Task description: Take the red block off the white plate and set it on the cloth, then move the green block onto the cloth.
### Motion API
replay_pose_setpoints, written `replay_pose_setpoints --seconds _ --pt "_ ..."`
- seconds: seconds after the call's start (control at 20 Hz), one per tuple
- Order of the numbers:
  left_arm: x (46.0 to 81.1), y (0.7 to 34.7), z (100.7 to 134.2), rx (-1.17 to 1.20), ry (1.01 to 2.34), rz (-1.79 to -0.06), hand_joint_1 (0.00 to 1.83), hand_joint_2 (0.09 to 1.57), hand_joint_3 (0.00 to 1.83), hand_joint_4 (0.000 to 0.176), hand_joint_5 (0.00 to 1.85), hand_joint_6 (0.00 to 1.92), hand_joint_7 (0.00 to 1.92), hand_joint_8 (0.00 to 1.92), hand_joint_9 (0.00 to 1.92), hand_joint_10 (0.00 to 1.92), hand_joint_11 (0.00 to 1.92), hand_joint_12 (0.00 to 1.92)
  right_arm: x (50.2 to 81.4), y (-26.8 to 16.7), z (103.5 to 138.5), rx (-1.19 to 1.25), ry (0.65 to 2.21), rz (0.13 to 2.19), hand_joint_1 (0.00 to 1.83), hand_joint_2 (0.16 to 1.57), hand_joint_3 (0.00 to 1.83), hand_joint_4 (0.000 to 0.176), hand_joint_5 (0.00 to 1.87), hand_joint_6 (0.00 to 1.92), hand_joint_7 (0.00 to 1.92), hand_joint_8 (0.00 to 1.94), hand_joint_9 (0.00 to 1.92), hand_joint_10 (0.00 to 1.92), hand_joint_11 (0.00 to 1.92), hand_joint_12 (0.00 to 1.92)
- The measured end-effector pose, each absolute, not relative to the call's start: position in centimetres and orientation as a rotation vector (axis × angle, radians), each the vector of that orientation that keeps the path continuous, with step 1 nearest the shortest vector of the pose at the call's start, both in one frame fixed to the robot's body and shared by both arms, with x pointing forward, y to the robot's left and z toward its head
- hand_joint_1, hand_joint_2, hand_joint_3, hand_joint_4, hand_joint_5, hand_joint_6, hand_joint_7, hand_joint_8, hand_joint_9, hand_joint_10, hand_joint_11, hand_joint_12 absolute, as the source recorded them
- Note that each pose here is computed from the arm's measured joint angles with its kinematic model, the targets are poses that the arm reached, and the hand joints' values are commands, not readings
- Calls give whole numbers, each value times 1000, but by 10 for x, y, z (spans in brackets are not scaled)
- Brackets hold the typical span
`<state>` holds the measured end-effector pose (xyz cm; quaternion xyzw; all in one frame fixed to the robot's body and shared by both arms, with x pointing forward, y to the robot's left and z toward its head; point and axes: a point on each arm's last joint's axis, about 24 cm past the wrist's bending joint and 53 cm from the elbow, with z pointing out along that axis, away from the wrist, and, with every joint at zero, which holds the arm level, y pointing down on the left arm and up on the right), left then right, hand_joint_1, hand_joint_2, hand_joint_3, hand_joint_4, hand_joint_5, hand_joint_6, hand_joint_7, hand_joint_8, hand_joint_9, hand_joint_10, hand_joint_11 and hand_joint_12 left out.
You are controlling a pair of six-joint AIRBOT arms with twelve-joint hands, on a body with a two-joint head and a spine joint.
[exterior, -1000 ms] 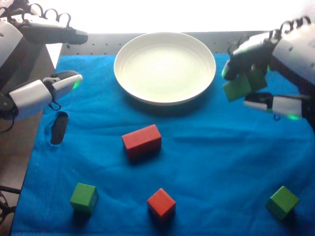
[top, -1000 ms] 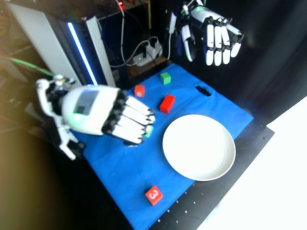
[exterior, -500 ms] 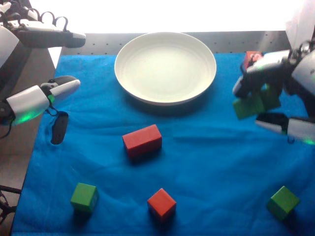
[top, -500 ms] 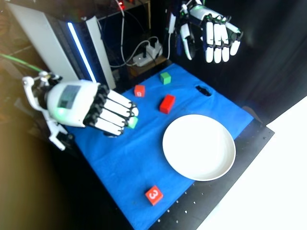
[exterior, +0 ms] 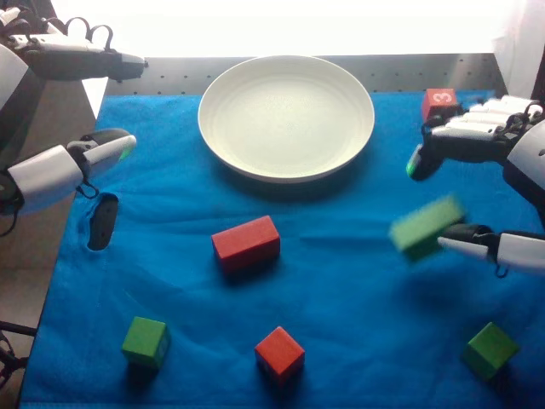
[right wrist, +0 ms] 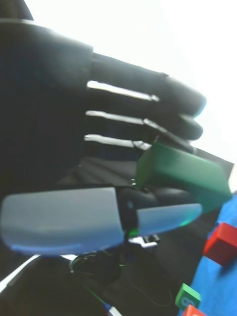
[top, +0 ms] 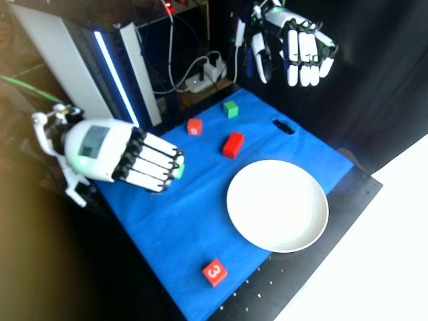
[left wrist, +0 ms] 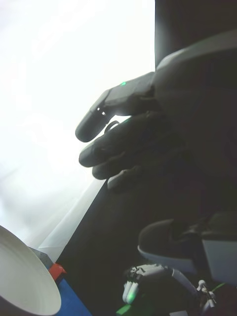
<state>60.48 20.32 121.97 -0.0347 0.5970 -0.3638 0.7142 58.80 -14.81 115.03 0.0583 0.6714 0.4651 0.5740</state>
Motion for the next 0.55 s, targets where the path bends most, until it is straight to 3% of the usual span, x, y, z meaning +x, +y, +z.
replay_pose_setpoints --seconds 0.1,0.15,0.3,0.4,0.45,0.55 --pt "605 203 1220 -75 1321 -807 890 1142 0 0 783 0 726 1 686 38 172 1097 588 -148 1151 137 1568 1091 1000 898 0 0 313 761 274 519 60 974 1 1722" --pt "605 203 1220 -75 1321 -806 893 1139 0 0 771 1 709 0 662 26 141 1086 588 -149 1152 138 1568 1091 967 882 0 0 214 768 236 536 18 1070 0 1792" --pt "604 203 1220 -78 1321 -808 849 1150 2 0 767 1 725 7 669 27 145 1088 588 -149 1152 138 1568 1091 983 853 0 0 115 880 129 667 0 1070 0 1833" --pt "604 203 1220 -75 1320 -808 866 1152 0 0 772 3 721 4 656 18 107 1133 589 -151 1153 149 1561 1086 959 849 0 0 134 794 119 621 0 1005 0 1813" --pt "604 203 1220 -76 1318 -808 853 1153 1 0 767 1 713 1 657 17 112 1141 590 -156 1155 158 1548 1081 1001 879 0 0 125 812 106 644 0 1000 0 1878" --pt "603 204 1220 -77 1317 -806 873 1144 0 0 773 3 718 3 664 19 114 1155 592 -166 1159 198 1517 1070 1024 896 0 0 83 851 97 692 0 989 0 1808"
